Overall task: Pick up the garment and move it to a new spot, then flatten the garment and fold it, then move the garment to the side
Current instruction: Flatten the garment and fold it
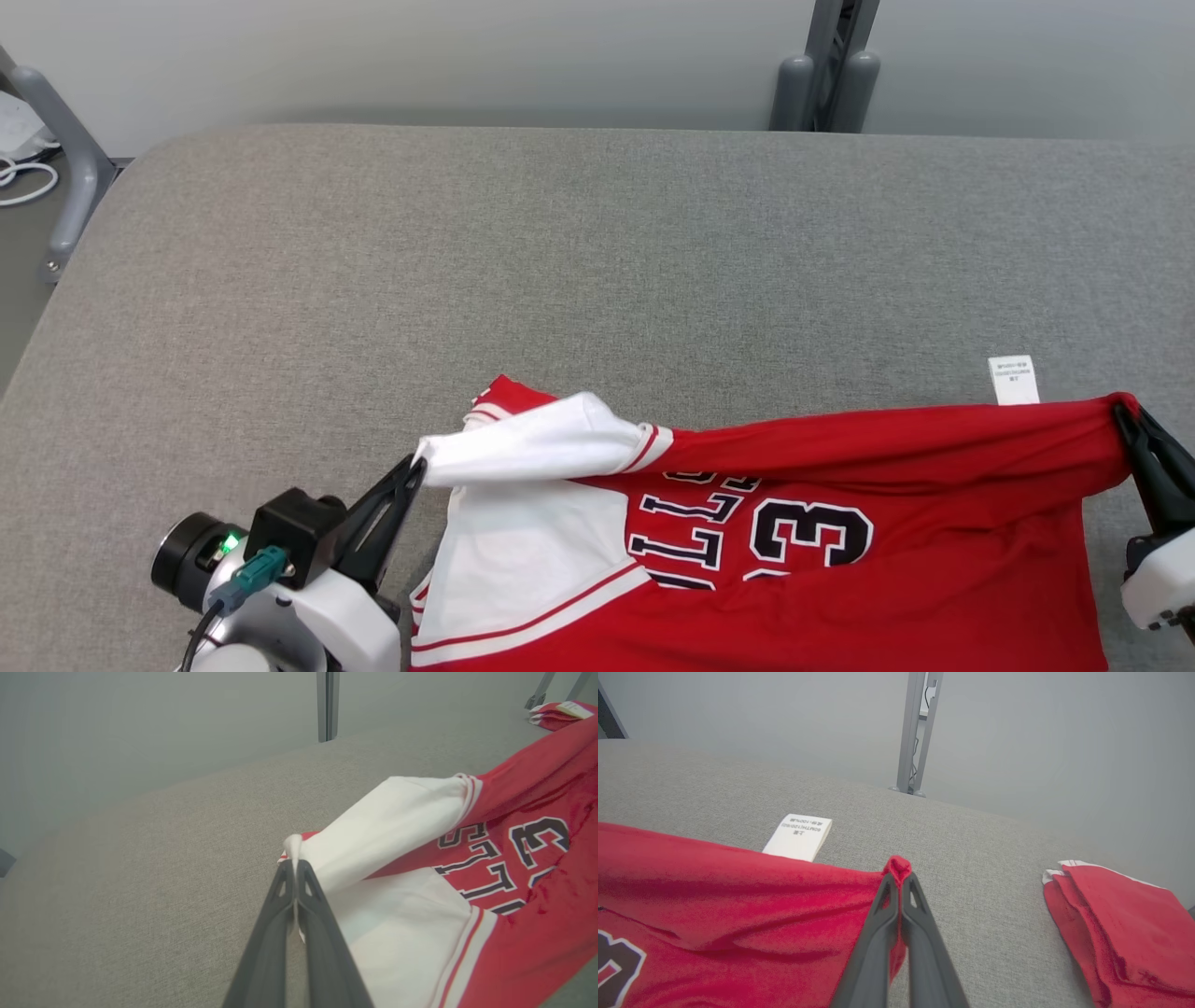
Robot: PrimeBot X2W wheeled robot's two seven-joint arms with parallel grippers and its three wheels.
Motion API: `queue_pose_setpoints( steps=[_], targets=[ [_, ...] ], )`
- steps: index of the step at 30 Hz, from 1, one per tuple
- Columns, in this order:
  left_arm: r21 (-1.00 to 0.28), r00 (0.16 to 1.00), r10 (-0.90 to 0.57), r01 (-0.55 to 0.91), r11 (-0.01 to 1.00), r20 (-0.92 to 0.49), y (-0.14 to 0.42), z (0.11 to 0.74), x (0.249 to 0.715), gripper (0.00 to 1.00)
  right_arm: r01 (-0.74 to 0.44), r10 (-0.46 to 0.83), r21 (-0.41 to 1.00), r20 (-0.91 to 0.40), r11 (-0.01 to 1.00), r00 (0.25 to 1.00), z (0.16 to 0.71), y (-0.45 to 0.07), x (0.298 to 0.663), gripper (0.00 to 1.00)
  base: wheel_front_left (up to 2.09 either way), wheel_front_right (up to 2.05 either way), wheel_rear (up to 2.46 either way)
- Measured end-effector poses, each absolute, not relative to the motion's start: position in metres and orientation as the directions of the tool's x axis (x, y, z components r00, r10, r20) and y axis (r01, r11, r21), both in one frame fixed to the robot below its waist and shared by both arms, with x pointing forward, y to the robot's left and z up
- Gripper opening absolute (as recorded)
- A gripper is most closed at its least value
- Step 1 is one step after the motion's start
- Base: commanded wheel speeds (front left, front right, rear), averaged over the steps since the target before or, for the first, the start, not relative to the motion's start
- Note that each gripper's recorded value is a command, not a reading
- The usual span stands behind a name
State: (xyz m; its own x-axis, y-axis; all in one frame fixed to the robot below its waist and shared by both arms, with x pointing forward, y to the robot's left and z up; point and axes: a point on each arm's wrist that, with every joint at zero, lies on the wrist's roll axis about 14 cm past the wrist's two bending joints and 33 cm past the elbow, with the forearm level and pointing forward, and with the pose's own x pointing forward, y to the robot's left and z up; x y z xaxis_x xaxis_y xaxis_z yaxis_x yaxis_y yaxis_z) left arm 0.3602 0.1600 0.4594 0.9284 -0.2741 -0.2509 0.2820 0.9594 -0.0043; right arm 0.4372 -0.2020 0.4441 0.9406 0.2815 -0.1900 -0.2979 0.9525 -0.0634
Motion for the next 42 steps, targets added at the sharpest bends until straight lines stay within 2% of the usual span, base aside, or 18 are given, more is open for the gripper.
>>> queue_pose_setpoints(
  steps=[11,21,22,23,25,27,28,29,30,36,42],
  targets=[
    [-0.009,0.854,-0.355,0.380,0.925,-0.380,0.156,0.441,0.322,0.00,-0.392,0.357,-0.154,-0.213,0.907,0.909,0.447,-0.198,0.415,0.00,0.00,0.00,0.00],
    [-0.032,0.792,-0.404,0.440,0.898,-0.459,0.150,0.432,0.299,0.00,-0.418,0.376,-0.127,-0.260,0.900,0.889,0.437,-0.202,0.394,0.00,0.00,0.00,0.00],
    [-0.034,0.784,-0.408,0.445,0.895,-0.468,0.149,0.430,0.297,0.00,-0.419,0.379,-0.113,-0.267,0.901,0.886,0.435,-0.202,0.391,0.20,0.00,0.00,0.00],
    [-0.039,0.776,-0.416,0.453,0.891,-0.474,0.147,0.429,0.294,0.00,-0.422,0.384,-0.102,-0.269,0.901,0.884,0.435,-0.201,0.388,1.00,0.00,0.00,0.00],
    [-0.049,0.760,-0.429,0.467,0.883,-0.488,0.143,0.426,0.288,0.00,-0.426,0.393,-0.070,-0.273,0.902,0.878,0.435,-0.199,0.383,1.00,0.00,0.00,0.00],
    [-0.054,0.751,-0.431,0.469,0.881,-0.500,0.142,0.424,0.285,0.49,-0.431,0.400,-0.055,-0.284,0.901,0.871,0.434,-0.200,0.375,1.00,0.00,0.00,0.00],
    [-0.056,0.747,-0.431,0.470,0.881,-0.506,0.142,0.423,0.284,0.84,-0.429,0.399,-0.049,-0.286,0.902,0.871,0.434,-0.202,0.373,1.00,0.00,0.00,0.00],
    [-0.058,0.745,-0.431,0.470,0.881,-0.509,0.142,0.423,0.283,0.96,-0.422,0.394,-0.042,-0.286,0.906,0.874,0.436,-0.205,0.372,1.00,0.00,0.00,0.00],
    [-0.054,0.744,-0.423,0.465,0.884,-0.517,0.143,0.421,0.280,1.00,-0.403,0.376,-0.042,-0.281,0.914,0.883,0.440,-0.214,0.371,1.00,0.00,0.00,0.00],
    [-0.031,0.800,-0.395,0.428,0.903,-0.451,0.149,0.438,0.295,1.00,-0.336,0.319,-0.044,-0.219,0.941,0.922,0.458,-0.229,0.376,1.00,0.00,0.00,0.00],
    [-0.072,0.923,-0.303,0.295,0.953,-0.238,0.154,0.480,0.331,1.00,-0.256,0.254,0.003,-0.119,0.967,0.960,0.476,-0.229,0.383,1.00,0.00,0.00,0.00]
  ],
)
